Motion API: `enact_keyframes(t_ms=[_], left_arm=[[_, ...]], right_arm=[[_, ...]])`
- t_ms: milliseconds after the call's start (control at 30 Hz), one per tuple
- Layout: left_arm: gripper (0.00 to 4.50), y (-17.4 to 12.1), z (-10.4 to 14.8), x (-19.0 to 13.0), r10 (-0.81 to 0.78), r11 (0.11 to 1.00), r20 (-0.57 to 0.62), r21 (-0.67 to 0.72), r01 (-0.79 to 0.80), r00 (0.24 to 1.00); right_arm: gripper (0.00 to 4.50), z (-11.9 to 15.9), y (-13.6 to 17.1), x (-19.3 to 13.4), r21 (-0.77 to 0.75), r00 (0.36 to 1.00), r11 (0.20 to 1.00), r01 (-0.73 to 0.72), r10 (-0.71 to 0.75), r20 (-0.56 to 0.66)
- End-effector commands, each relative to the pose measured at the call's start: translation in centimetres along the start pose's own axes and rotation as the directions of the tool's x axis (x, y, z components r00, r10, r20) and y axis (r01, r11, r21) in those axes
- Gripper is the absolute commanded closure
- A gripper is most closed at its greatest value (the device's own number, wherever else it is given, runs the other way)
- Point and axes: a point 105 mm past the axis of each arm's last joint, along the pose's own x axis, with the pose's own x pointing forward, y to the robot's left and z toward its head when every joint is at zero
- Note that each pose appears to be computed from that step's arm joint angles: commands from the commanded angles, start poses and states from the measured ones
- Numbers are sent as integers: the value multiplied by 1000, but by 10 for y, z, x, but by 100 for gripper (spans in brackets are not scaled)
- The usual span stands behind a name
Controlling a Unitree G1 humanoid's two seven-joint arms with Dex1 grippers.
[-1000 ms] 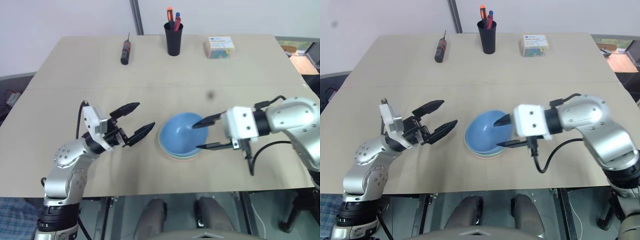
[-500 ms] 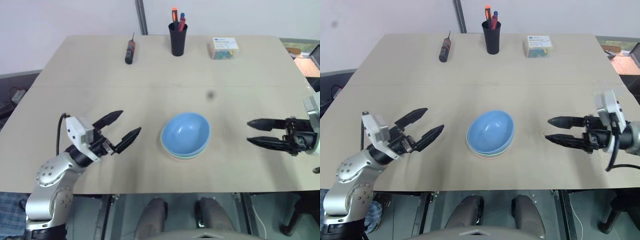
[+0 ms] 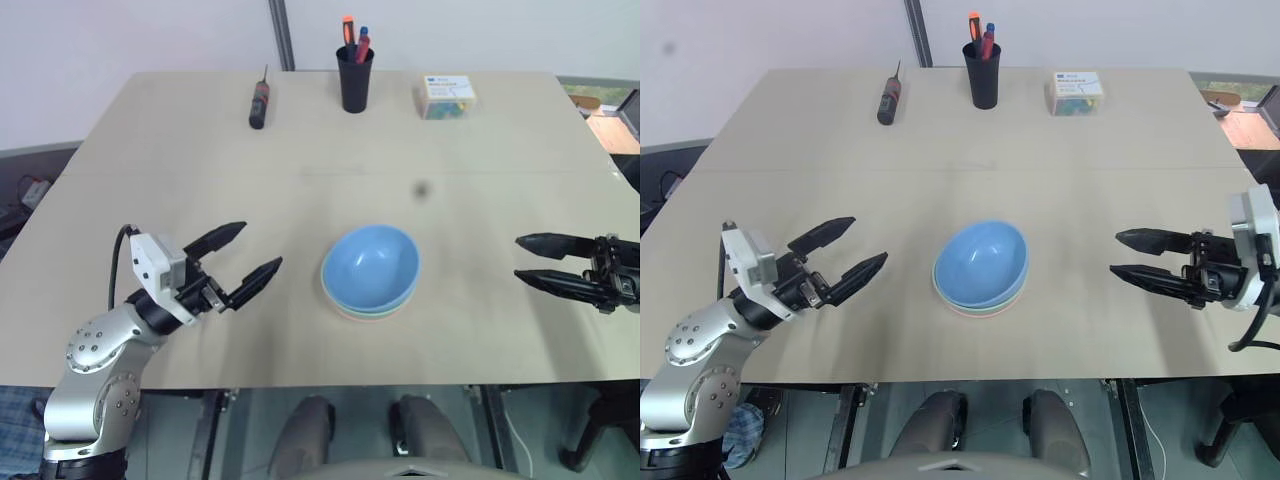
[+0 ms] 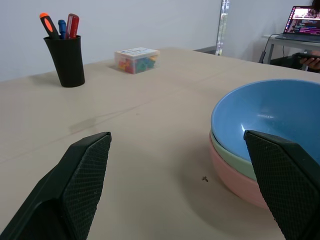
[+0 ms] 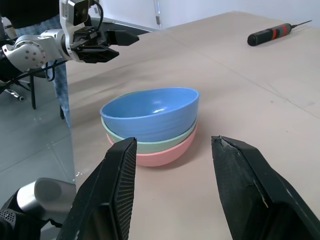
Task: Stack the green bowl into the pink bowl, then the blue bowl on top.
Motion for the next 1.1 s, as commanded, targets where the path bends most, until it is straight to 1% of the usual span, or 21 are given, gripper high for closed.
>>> enact_keyframes(t_ms=[33,367,833,1100], left_arm=[[0,-1,13,-1,-14,999,35,35,12,999],[0,-2,13,-1,-22,999,35,35,21,999],[0,-1,14,-1,-26,999,35,39,25,999],[0,-1,9,-3,-37,999,16,39,36,999]], right_arm=[[202,10,3,0,-47,1000,999,-7,8,28],[202,14,0,3,-64,999,998,7,-4,39],[202,11,-1,6,-66,999,998,2,1,40],[202,10,1,5,-62,999,998,-4,6,36]])
